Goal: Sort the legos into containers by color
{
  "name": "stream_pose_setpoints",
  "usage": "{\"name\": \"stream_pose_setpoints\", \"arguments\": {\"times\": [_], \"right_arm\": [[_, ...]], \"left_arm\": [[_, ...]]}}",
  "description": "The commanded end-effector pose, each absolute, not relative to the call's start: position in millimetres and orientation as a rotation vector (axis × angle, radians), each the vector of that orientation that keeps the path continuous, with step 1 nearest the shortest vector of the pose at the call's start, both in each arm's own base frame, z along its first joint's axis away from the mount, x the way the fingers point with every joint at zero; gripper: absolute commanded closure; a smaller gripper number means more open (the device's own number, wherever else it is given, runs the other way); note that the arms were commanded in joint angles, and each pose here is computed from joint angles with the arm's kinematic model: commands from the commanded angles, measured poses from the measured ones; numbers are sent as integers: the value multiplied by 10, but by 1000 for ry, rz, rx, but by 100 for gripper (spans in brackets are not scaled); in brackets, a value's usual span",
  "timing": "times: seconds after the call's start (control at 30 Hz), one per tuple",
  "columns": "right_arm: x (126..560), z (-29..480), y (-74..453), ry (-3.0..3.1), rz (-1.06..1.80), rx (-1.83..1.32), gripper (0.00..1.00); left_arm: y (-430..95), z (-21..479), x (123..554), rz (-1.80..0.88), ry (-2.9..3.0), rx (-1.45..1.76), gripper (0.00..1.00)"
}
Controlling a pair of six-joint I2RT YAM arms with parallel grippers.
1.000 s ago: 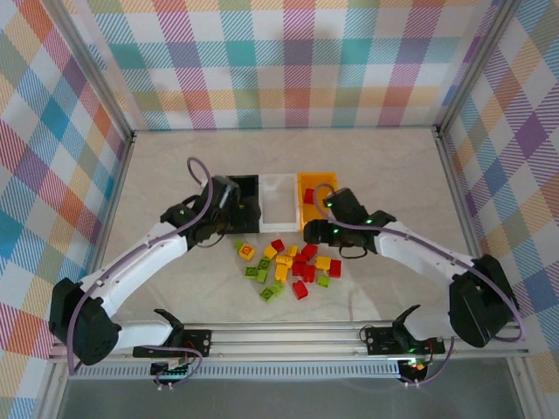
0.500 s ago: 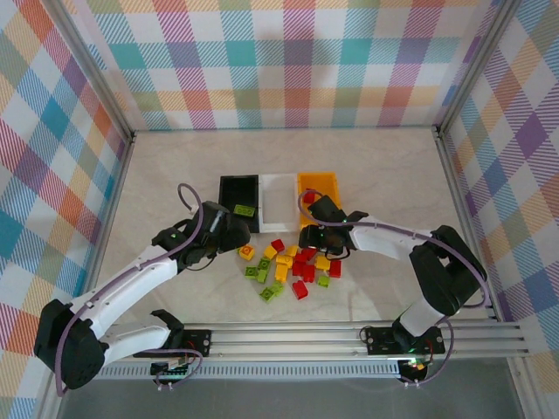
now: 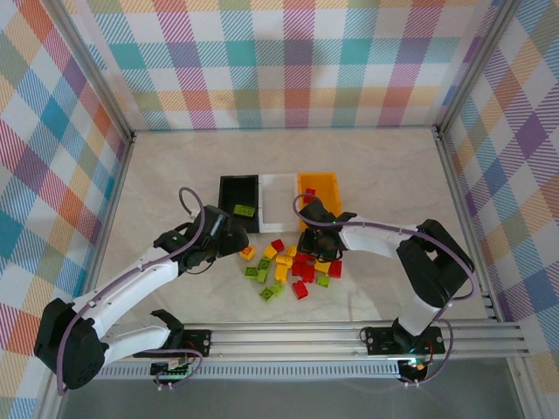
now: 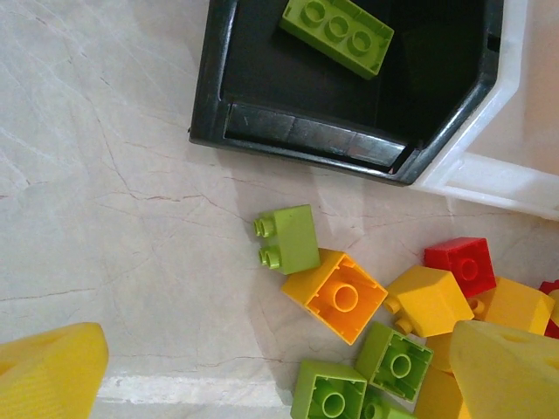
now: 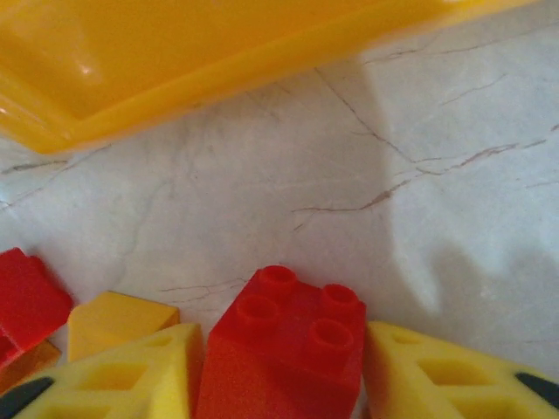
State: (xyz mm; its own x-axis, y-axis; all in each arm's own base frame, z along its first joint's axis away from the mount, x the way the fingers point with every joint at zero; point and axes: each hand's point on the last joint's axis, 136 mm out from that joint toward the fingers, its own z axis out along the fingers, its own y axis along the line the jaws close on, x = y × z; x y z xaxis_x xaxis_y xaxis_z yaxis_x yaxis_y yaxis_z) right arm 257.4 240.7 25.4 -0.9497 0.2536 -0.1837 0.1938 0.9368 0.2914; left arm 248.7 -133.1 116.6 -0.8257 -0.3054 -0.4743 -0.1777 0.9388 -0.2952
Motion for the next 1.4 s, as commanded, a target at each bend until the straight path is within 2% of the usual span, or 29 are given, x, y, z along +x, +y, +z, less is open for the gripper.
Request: {"name": "stream_pose_setpoints", "arguments": {"times": [0.0, 0.2, 0.33, 0.47, 0.6, 0.73, 0.83, 0.87, 0.9, 0.97, 1.1, 1.37], "right_arm": [[2560, 308, 2392, 2862, 394, 368, 58], [2685, 742, 2354, 2717, 437, 241, 73], [2769, 1202, 2327, 2600, 489, 131, 75], [3087, 1547, 2255, 2539, 508, 92, 75], [3497, 1574, 2268, 2539, 472, 84, 75], [3828, 1384, 2206, 2571, 412, 152, 74], [3990, 1301, 2237, 2574, 399, 156, 68], [4026, 1299, 2274, 2575, 404, 138, 60], [4053, 1307, 2306, 2577, 412, 125, 45], [4063, 1357, 2347, 2568, 440, 110, 34], [3986, 1524, 2352, 2523, 494, 88, 29], [3738, 1655, 2224, 2470, 542, 96, 28]], "left_arm": [[-1310, 1192, 2479, -319, 2541, -328, 0], [-1314, 1276, 2489, -329, 2525, -319, 0], [-1287, 1315, 2495, -314, 2518, -332, 0], [-1267, 1317, 2502, -303, 2513, -352, 0], [-1259, 1275, 2502, -290, 2522, -358, 0], [-1266, 1207, 2505, -269, 2547, -338, 0], [-1302, 1121, 2507, -265, 2574, -319, 0], [-1332, 1087, 2507, -276, 2583, -309, 0], [-1362, 1063, 2512, -289, 2592, -300, 0], [-1451, 1032, 2535, -330, 2602, -262, 0], [-1651, 1014, 2580, -397, 2616, -192, 1], [-1873, 732, 2660, -368, 2692, -166, 10]]}}
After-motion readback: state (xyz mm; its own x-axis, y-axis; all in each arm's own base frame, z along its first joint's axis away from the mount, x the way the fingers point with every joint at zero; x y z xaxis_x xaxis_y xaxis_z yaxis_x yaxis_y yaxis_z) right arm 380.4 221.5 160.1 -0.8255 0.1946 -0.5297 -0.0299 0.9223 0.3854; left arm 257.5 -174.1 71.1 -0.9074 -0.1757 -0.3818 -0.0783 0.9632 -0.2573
